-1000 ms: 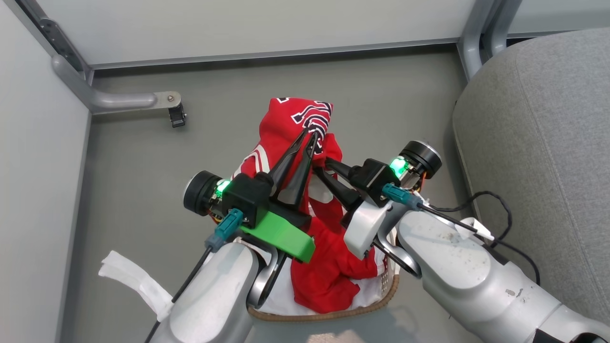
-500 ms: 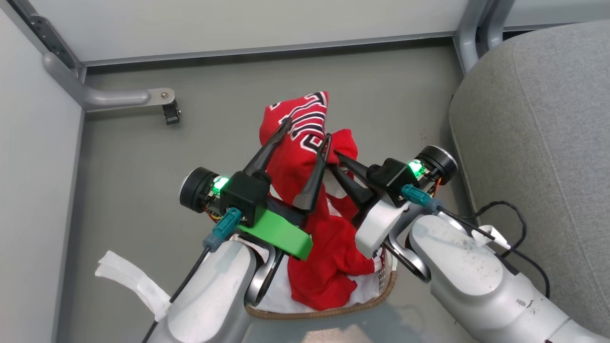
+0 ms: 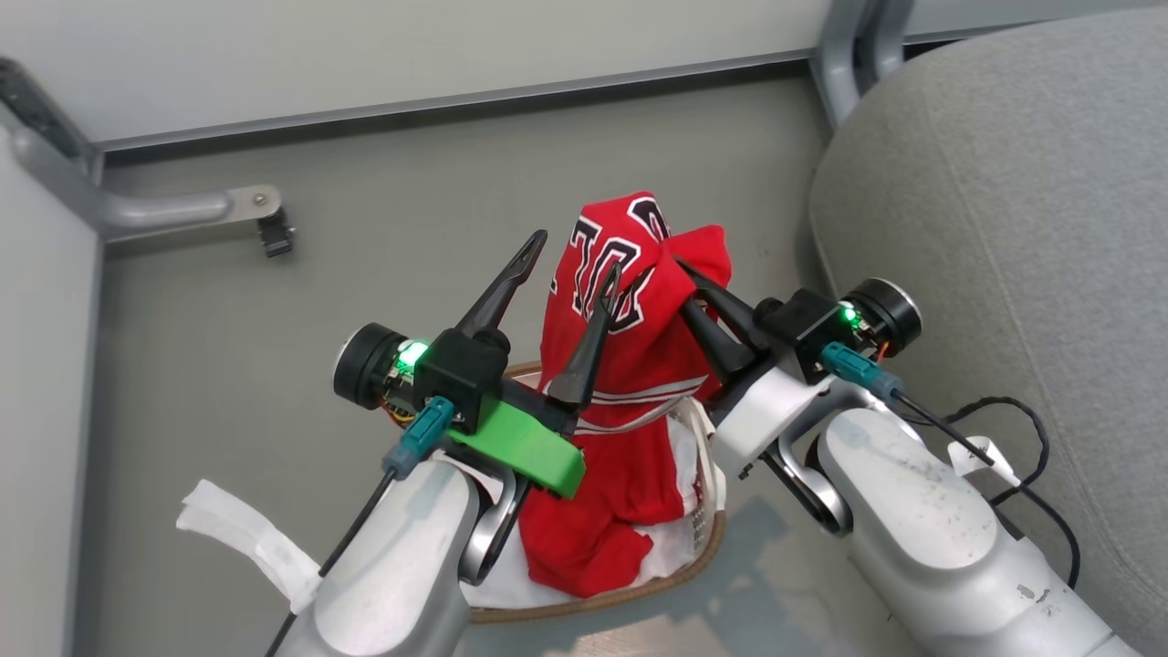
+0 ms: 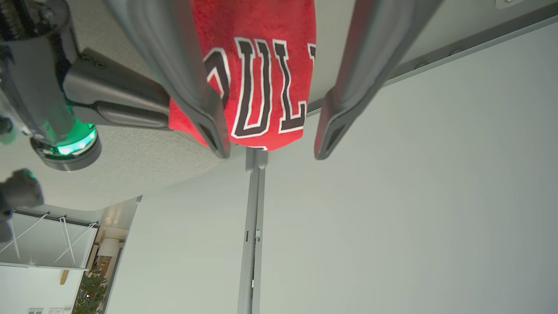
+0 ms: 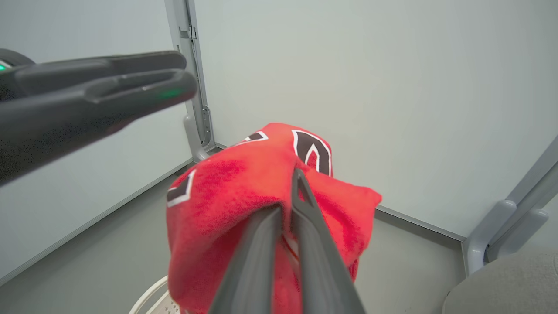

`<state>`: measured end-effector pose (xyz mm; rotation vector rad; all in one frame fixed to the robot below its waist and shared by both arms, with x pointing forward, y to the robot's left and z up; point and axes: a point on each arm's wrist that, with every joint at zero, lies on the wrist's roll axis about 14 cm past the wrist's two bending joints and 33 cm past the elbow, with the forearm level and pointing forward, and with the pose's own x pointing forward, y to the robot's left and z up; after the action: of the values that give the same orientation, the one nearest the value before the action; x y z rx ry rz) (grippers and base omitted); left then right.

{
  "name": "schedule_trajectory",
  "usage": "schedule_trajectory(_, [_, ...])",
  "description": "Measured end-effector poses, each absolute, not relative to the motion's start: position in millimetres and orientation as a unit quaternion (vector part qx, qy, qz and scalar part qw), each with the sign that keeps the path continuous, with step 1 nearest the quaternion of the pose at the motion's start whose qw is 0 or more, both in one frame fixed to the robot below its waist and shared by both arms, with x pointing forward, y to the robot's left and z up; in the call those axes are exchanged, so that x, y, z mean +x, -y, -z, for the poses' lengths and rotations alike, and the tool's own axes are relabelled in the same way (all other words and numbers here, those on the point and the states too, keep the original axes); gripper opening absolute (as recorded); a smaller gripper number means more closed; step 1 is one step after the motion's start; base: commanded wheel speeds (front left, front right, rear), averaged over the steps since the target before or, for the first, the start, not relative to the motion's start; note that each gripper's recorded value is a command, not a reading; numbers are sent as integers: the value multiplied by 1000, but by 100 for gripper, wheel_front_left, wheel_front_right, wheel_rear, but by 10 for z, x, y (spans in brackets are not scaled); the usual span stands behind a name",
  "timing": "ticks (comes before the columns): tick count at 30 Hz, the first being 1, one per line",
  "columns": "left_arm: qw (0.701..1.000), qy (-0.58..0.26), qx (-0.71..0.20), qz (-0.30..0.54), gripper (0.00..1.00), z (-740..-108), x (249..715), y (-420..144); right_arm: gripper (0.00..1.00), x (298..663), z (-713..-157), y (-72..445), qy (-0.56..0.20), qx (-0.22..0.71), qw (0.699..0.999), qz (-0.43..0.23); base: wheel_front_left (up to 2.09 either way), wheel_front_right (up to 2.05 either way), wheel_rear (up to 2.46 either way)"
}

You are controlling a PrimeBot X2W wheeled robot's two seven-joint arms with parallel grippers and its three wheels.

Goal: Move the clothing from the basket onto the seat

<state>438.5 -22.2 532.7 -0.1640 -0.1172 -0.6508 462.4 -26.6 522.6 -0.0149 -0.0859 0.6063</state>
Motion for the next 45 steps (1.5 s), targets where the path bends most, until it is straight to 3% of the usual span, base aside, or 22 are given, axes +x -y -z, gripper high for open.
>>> schedule_trajectory(15, [899, 39, -91, 426, 100, -5162, 4300, 1022, 0, 4455, -5268, 1408, 42, -7, 989, -142, 0, 0, 0])
schedule_trajectory(34, [843, 9, -104, 527, 100, -4925, 4031, 1811, 0, 4065, -5324, 2438, 33, -40, 999, 5, 0, 0, 0])
schedule_trajectory(45, [831, -26, -99, 547, 100, -4551, 4063, 1916, 0, 4315, -5627, 3258, 40, -134, 987, 84, 0, 0, 0])
